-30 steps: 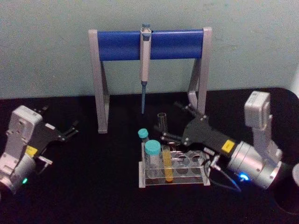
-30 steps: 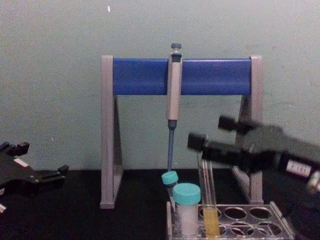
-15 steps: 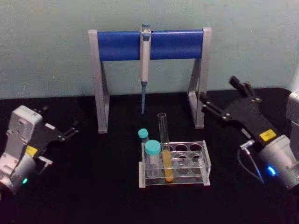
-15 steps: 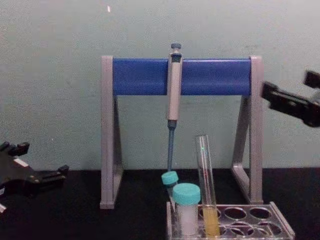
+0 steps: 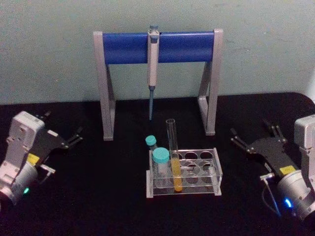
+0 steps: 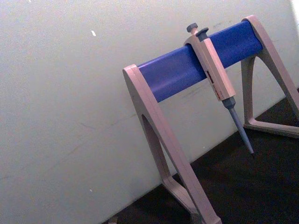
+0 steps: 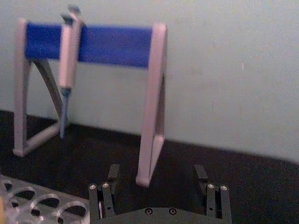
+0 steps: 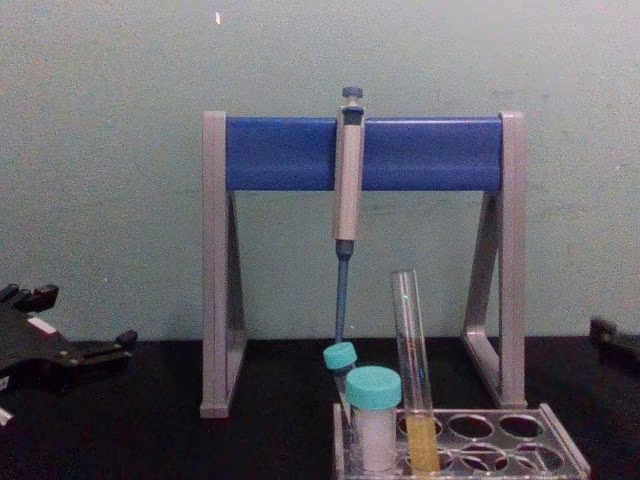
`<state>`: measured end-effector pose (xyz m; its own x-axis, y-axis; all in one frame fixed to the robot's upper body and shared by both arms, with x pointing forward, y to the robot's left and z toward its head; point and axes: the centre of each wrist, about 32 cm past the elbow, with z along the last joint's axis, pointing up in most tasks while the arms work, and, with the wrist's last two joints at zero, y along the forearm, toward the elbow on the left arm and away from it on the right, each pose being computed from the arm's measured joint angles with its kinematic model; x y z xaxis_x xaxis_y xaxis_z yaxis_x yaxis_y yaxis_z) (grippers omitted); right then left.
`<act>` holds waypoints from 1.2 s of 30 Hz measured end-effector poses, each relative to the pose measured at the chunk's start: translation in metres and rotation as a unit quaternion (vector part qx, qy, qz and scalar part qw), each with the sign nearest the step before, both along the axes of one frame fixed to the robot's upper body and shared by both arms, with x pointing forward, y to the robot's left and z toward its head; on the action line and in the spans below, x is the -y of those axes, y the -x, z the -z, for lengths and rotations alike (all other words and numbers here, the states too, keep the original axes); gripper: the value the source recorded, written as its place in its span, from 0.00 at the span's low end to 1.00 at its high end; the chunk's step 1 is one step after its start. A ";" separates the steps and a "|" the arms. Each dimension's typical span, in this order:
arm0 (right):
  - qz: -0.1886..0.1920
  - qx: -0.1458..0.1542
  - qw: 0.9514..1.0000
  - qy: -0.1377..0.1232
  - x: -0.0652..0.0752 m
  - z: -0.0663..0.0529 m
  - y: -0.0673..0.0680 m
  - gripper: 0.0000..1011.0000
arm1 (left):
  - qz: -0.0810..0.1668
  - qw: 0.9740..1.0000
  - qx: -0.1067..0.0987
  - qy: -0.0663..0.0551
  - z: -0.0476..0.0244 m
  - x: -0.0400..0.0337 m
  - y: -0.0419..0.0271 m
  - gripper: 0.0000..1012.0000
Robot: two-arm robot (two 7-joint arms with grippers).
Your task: Pick up the test tube from the test tube rack, shake it, then place it back into the test tube rack.
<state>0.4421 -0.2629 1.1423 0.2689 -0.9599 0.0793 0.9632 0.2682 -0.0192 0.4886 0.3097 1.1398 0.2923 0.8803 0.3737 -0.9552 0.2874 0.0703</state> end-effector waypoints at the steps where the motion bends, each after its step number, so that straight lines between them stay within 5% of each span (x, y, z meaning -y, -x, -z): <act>1: 0.002 -0.006 1.000 -0.002 0.000 0.003 0.000 0.99 | 0.000 1.000 0.000 0.000 0.0000 0.0000 0.0000 0.99; 13: 0.006 -0.074 0.997 -0.016 0.003 0.032 0.000 0.99 | 0.000 1.000 0.000 0.000 0.0000 0.0000 0.0000 0.99; 36: -0.001 -0.081 0.997 -0.019 0.004 0.034 -0.002 0.99 | 0.000 1.000 0.000 0.000 0.0000 0.0000 0.0000 0.99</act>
<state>0.4440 -0.2665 1.1081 0.2764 -0.9610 -0.0010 0.9480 0.2728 -0.1639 0.4886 0.3097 1.1398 0.2922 0.8803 0.3737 -0.9553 0.2873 0.0702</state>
